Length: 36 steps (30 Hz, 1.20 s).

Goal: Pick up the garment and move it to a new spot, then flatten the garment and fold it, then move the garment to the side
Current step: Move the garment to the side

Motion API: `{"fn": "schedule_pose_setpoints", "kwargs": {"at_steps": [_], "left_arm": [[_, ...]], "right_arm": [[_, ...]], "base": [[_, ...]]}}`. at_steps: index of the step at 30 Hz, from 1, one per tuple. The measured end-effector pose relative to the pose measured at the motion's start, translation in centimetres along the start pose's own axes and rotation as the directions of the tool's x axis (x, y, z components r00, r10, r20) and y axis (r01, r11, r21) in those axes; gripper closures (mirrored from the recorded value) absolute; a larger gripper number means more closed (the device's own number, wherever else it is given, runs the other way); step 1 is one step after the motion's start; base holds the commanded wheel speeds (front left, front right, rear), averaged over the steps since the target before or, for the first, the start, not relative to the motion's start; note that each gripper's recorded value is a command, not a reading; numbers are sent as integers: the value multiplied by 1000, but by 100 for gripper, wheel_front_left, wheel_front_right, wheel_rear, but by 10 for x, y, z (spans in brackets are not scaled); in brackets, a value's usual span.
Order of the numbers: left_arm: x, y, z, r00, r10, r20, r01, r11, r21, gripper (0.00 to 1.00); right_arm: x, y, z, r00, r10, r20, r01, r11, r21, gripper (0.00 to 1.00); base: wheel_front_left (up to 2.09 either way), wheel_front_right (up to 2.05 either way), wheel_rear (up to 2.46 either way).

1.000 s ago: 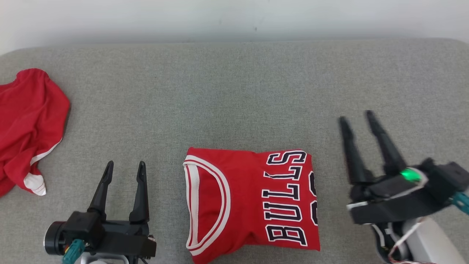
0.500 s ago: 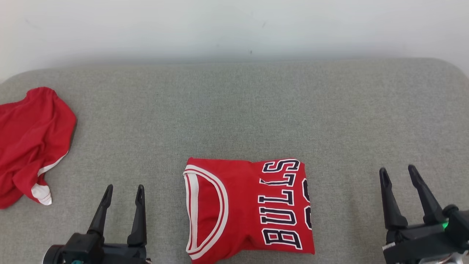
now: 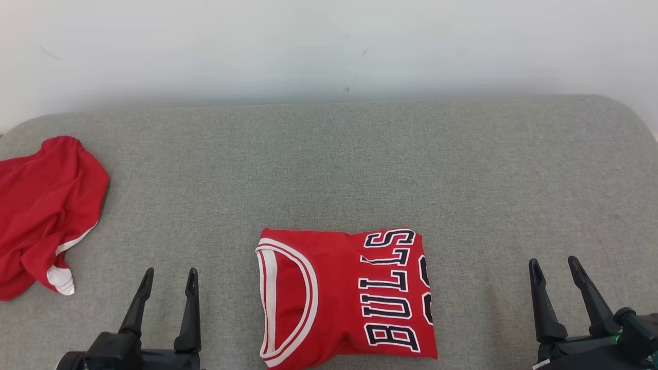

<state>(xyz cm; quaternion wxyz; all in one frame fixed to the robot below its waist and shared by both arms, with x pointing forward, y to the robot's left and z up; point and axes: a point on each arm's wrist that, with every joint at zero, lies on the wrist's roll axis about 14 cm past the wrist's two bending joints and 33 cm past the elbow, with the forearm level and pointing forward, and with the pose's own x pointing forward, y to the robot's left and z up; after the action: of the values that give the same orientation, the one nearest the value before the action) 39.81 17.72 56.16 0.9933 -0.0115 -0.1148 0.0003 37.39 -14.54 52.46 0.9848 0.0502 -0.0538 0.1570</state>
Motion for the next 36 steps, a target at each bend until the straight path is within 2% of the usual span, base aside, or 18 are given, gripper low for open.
{"fn": "schedule_pose_setpoints", "kwargs": {"at_steps": [9, 15, 16, 24, 30, 31, 34, 36], "left_arm": [[2, 4, 0, 1000, 6, 1, -6, 1000, 10, 0], [-1, 10, -3, 999, 40, -5, -40, 999, 1, 0], [-1, 10, -3, 999, 40, -5, -40, 999, 1, 0], [-9, 23, -12, 995, 96, -33, -96, 995, -5, 0], [-13, 36, -16, 989, 138, -50, -138, 990, 0, 0], [-14, 38, -16, 988, 145, -51, -145, 989, 0, 0], [-14, 43, -14, 985, 165, -46, -165, 986, 5, 0], [-14, 44, -15, 984, 171, -48, -171, 985, 6, 0]], "right_arm": [[8, 4, -11, 997, 35, -62, -37, 999, -20, 0], [15, 38, -48, 961, 179, -213, -189, 982, -29, 0], [15, 38, -48, 961, 179, -213, -189, 982, -29, 0], [22, 75, -99, 872, 321, -370, -330, 943, 42, 0], [25, 81, -135, 792, 351, -501, -363, 929, 76, 0], [23, 83, -143, 769, 353, -533, -365, 927, 87, 33], [23, 86, -151, 727, 367, -580, -376, 920, 112, 100], [25, 87, -151, 723, 373, -582, -377, 918, 122, 100]], "base": [[0, 0, 0], [0, 0, 0], [0, 0, 0], [0, 0, 0], [0, 0, 0], [0, 0, 0], [0, 0, 0], [0, 0, 0]]}}
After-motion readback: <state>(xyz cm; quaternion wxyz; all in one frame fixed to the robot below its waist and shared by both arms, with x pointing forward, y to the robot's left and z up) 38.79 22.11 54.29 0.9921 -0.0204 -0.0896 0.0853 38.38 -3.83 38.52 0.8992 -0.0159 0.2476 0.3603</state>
